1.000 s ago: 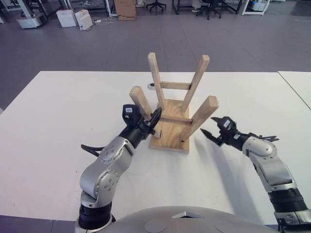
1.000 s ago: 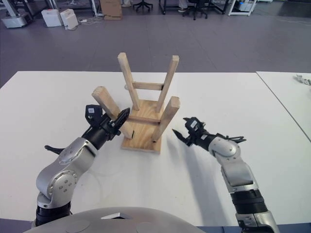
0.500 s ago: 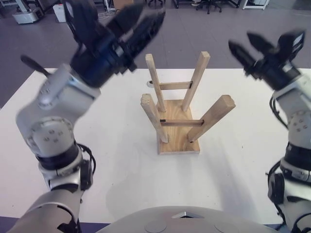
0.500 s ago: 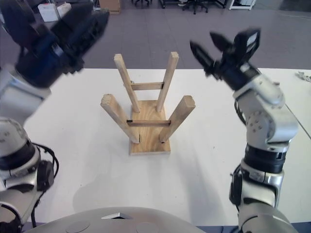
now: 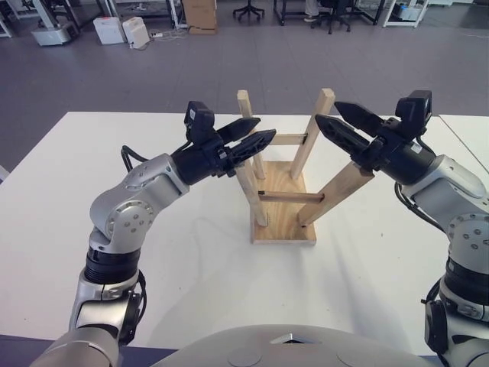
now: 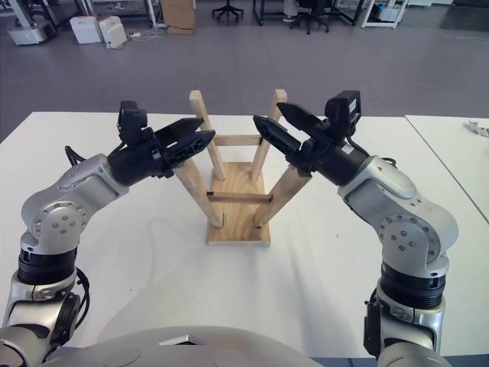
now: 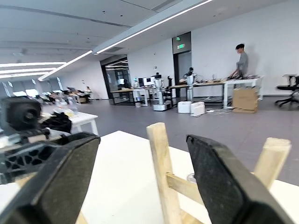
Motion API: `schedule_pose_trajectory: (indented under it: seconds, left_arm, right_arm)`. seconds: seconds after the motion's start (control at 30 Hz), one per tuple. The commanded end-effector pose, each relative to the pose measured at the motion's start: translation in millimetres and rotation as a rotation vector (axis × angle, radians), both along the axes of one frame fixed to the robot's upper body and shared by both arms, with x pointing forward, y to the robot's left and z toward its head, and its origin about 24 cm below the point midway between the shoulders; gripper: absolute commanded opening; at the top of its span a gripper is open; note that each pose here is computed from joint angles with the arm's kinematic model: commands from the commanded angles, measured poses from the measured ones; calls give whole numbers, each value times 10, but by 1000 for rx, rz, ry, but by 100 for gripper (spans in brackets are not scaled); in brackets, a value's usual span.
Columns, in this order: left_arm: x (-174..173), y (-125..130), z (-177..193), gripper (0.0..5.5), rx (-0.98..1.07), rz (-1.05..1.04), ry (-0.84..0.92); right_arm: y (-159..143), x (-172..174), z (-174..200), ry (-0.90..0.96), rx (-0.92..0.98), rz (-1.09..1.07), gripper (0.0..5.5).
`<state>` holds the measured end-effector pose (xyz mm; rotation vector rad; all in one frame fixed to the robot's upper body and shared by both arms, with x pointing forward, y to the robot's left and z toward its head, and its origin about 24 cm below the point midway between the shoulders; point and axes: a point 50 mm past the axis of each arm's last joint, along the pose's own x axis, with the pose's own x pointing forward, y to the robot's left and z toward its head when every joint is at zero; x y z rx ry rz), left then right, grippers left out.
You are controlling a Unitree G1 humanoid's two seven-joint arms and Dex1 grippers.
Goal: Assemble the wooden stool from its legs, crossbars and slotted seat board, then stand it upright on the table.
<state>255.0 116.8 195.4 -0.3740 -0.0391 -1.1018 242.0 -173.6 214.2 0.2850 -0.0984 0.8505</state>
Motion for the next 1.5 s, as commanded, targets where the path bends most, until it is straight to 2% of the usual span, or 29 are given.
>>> schedule_pose_trajectory:
  seconds: [0.03, 0.1, 0.17, 0.23, 0.33, 0.4, 0.5, 0.6, 0.7, 0.77, 0.83, 0.9, 0.97, 1.03, 1.1, 1.13, 1.2, 1.33, 1.43, 1.5]
  left_arm:
    - [-22, 181, 686, 271, -179, -36, -143]
    - [21, 257, 763, 271, -165, -18, -153]
    - [66, 229, 559, 271, -84, -13, -93]
    - [79, 106, 225, 271, 26, -26, -22]
    - [-28, -168, -598, 271, 221, -95, 157]
    - [-54, -177, -835, 271, 312, -83, 162]
    - [83, -94, -581, 271, 266, -22, 57]
    - [111, -54, -123, 271, 109, 3, -60]
    - [7, 229, 331, 271, -106, 28, -136]
    - [-4, 549, 387, 271, -139, 129, -127]
    - [10, 816, 266, 271, -80, 250, -81]
    - [9, 1003, 67, 271, -10, 336, -13]
    - [-62, 1208, -316, 271, 149, 388, 103]
    - [-246, 1410, -736, 271, 403, 390, 217]
    - [-494, 1560, -1105, 271, 695, 312, 286]
    - [-630, 1603, -1247, 271, 786, 250, 317]
    - [-792, 1588, -1344, 271, 813, 165, 344]
    - [-912, 1528, -1345, 271, 859, 91, 313]
    - [-976, 1368, -1362, 271, 884, 23, 276]
    - [-992, 1267, -1426, 271, 928, -14, 252]
  right_arm:
    - [-186, 14, 566, -164, 100, -10, 345]
    - [-212, -12, 732, -222, 60, -17, 345]
    - [-207, -26, 584, -170, -10, -13, 345]
    - [-198, -57, 234, -44, -70, 7, 345]
    - [-185, -128, -595, 207, -218, -15, 345]
    - [-173, -99, -715, 204, -246, -47, 345]
    - [-132, -28, -416, 67, -153, -37, 345]
    - [-162, -65, -136, -22, 6, 30, 345]
    - [-462, 29, 89, -74, 119, -61, 345]
    - [-637, 209, 5, -31, -8, -187, 345]
    - [-700, 372, -380, 82, -184, -236, 345]
    - [-548, 393, -837, 182, -280, -139, 345]
    - [-251, 347, -1138, 238, -245, 7, 345]
    - [97, 190, -1241, 255, -186, 200, 345]
    - [335, -49, -1359, 279, -245, 358, 345]
    - [422, -205, -1424, 290, -296, 430, 345]
    - [480, -412, -1475, 296, -354, 458, 345]
    - [22, -624, -1467, 364, -427, 280, 345]
    - [-356, -773, -1442, 438, -468, 216, 345]
    - [-607, -637, -1506, 458, -516, 107, 345]
